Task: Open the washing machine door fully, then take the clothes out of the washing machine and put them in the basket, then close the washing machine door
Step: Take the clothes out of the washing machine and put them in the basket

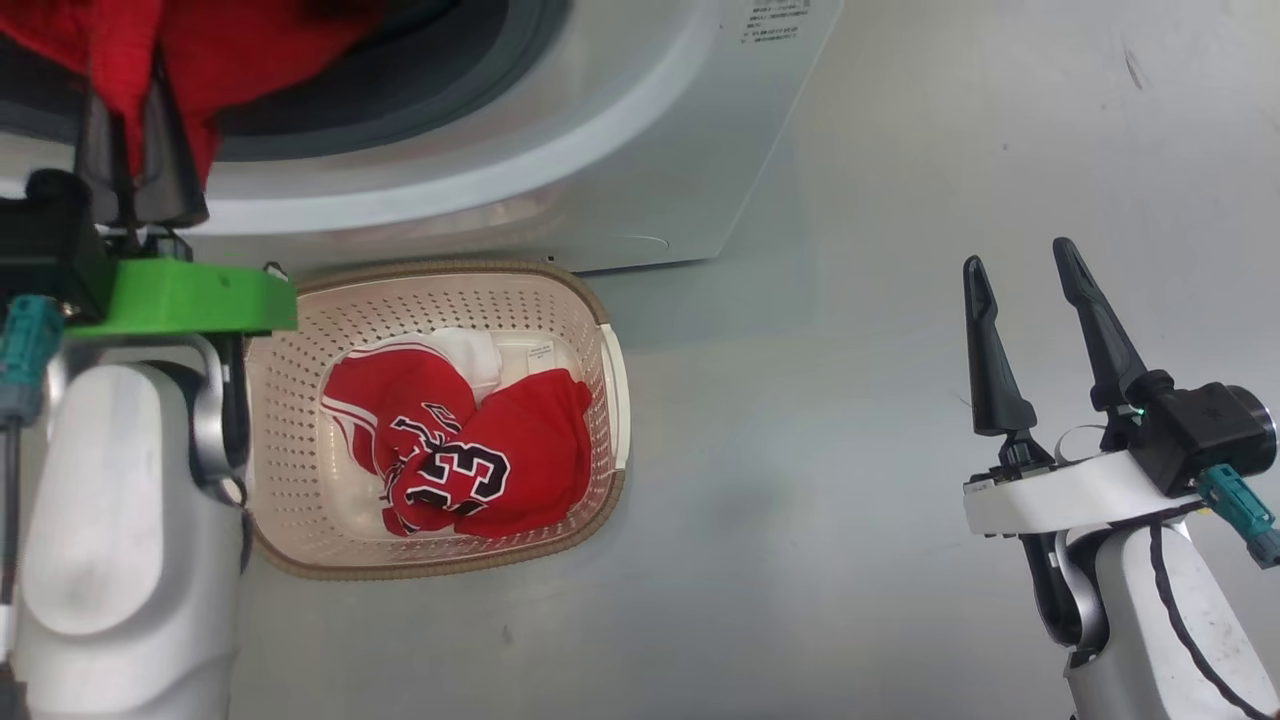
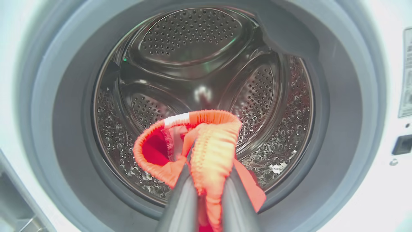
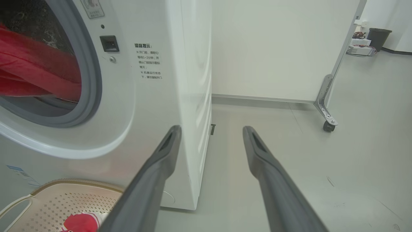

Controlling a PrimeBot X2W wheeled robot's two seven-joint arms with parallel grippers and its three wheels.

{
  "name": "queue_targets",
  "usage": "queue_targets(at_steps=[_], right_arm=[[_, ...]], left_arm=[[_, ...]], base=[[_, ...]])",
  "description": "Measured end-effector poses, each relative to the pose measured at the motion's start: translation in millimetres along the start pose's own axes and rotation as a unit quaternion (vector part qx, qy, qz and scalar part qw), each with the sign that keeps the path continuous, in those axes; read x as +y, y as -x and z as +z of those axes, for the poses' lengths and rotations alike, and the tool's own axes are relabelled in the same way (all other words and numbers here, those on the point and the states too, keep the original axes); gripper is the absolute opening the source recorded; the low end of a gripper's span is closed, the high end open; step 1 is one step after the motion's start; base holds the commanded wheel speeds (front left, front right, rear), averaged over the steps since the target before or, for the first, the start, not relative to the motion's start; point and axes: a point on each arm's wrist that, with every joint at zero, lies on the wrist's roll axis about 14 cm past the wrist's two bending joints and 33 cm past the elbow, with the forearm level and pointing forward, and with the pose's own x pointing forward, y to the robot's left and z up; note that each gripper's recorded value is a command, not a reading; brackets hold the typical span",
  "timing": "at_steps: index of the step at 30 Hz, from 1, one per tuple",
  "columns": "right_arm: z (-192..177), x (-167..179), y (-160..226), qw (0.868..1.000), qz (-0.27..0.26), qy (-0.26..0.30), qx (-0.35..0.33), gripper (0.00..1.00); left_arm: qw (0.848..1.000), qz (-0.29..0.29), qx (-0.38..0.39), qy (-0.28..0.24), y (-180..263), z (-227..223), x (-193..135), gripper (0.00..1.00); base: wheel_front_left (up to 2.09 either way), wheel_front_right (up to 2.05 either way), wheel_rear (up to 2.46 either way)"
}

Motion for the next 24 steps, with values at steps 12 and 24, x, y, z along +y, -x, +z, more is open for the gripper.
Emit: queue_targets(at_steps=[12,24], right_arm=[[6.5,23.6,16.4,1.000,0.030,-0.005,-0.002,1.00],[19.9,46.0,36.9,0.998,0.058,-0.007,-0.014,1.00]], left_arm=[[1.000,0.008,-0.018,-0.009,57.7,34.1,1.1,0.00],[0.999,0.013,-0.043,-0.026,101.6,67.7,0.7,0.00]], base=[[0.00,0.00,0.00],[0.00,0.00,0.00]])
